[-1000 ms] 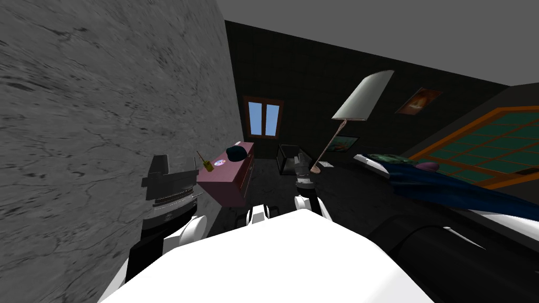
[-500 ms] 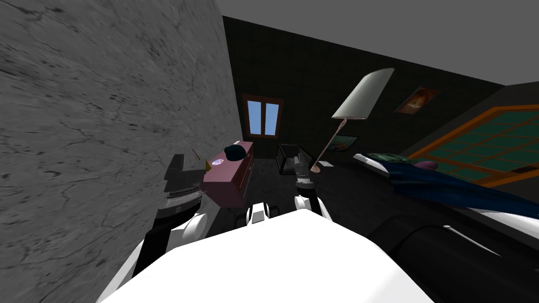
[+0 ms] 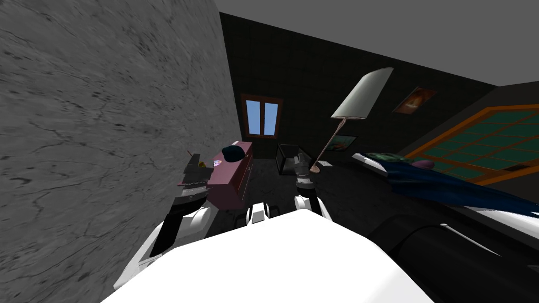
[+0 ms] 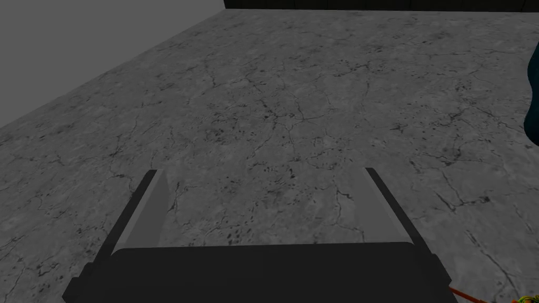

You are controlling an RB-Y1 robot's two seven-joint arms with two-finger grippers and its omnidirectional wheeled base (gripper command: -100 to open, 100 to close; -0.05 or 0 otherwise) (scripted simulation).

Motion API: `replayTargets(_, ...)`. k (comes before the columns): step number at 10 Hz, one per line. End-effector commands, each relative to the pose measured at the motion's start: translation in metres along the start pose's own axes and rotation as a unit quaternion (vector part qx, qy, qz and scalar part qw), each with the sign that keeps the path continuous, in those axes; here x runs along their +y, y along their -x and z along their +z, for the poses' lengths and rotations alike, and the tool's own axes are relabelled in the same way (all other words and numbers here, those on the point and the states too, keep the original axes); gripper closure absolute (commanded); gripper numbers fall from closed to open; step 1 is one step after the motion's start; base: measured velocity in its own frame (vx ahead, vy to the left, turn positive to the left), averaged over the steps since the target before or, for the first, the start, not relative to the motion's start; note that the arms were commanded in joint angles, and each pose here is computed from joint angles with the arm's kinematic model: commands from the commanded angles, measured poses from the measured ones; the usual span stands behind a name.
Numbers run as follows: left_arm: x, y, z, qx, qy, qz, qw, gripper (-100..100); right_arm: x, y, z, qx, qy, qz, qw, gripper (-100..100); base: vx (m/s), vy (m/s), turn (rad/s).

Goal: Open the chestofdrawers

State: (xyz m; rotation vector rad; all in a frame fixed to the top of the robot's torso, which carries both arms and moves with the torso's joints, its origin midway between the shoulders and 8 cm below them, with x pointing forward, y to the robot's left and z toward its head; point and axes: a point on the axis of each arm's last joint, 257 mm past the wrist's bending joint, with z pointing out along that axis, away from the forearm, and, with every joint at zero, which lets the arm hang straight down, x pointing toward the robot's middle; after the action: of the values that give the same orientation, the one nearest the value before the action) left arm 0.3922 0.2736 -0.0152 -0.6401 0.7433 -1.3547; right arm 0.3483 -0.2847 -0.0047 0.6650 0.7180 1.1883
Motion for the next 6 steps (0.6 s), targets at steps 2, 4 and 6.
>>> replayTargets(2, 0.047, -0.005, 0.012, 0.007, 0.049, -0.01, 0.9987, -100, 0.0, 0.0, 0.0, 0.0, 0.0, 0.0, 1.0, 0, 0.037, -0.012, -0.016)
replayTargets(4, 0.066, -0.007, 0.017, 0.009, 0.069, -0.014, 0.9975, -100, 0.0, 0.0, 0.0, 0.0, 0.0, 0.0, 1.0, 0, 0.035, -0.016, -0.027)
replayTargets(6, 0.085, -0.01, 0.021, 0.011, 0.089, -0.018, 0.9958, -100, 0.0, 0.0, 0.0, 0.0, 0.0, 0.0, 1.0, 0, 0.033, -0.011, -0.018)
